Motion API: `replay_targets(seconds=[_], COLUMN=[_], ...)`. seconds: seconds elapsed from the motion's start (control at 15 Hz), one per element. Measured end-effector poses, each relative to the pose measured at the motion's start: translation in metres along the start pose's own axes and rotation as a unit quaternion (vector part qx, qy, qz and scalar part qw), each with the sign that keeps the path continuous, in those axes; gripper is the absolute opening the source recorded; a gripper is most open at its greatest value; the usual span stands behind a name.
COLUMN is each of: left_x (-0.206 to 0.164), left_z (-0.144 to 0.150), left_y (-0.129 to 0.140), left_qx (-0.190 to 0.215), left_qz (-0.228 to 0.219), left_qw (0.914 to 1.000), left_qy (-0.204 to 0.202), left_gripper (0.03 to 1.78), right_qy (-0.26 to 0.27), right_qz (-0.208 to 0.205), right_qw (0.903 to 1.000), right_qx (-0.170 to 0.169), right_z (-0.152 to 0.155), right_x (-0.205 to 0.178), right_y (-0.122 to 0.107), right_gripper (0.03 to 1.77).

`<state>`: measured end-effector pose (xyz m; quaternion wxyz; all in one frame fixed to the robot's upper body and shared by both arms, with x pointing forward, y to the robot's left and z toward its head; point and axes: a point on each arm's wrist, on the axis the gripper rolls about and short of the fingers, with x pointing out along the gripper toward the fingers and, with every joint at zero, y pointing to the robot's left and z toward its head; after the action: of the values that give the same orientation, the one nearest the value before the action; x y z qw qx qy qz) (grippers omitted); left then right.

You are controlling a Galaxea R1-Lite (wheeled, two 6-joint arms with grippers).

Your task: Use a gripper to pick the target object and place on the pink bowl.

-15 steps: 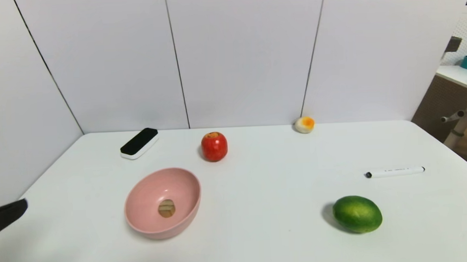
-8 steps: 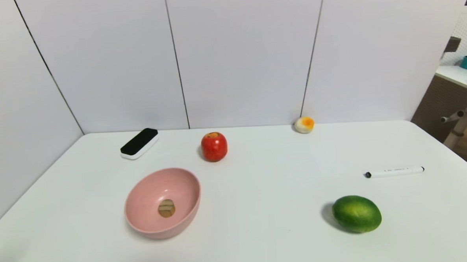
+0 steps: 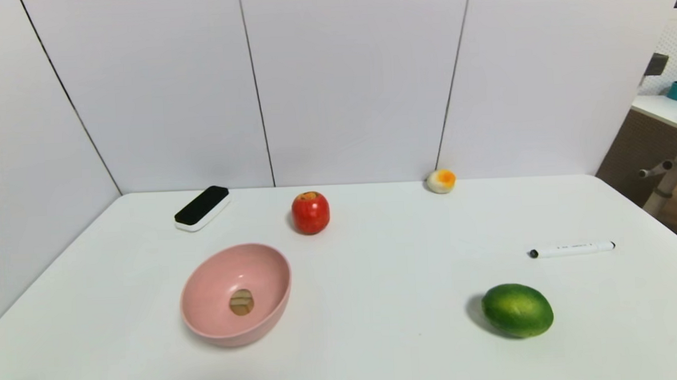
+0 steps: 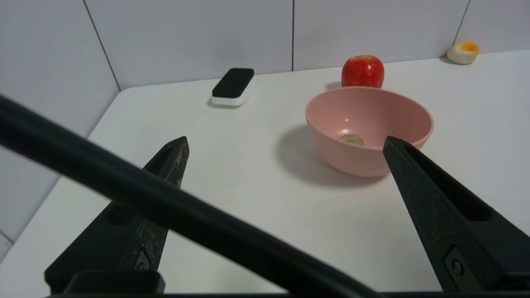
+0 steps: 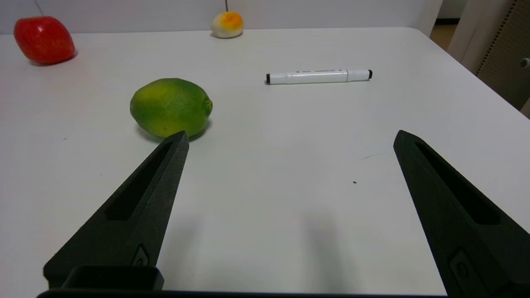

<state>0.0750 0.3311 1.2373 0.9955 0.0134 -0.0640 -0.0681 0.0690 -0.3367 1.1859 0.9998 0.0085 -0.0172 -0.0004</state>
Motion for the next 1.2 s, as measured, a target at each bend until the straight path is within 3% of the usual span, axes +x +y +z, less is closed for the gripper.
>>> replay_targets(seconds=[0.4,1.2], left_x=[-0.012,-0.013], left_z=[-0.052,-0.054], left_y=[-0.001,0.0], left_qx=[0.005,-0.011], left_qz=[0.047,0.056], left_qw=[0.9965,0.9964], left_qy=[0.069,0.063], left_gripper=[1.69,1.69], right_qy=[0.0,0.0], right_qz=[0.0,0.001], right_qw=[1.0,1.0], right_qx=[0.0,0.0], right_z=[0.0,0.0], right_x=[0.0,0.0], right_y=[0.0,0.0], right_gripper=[1.71,1.71])
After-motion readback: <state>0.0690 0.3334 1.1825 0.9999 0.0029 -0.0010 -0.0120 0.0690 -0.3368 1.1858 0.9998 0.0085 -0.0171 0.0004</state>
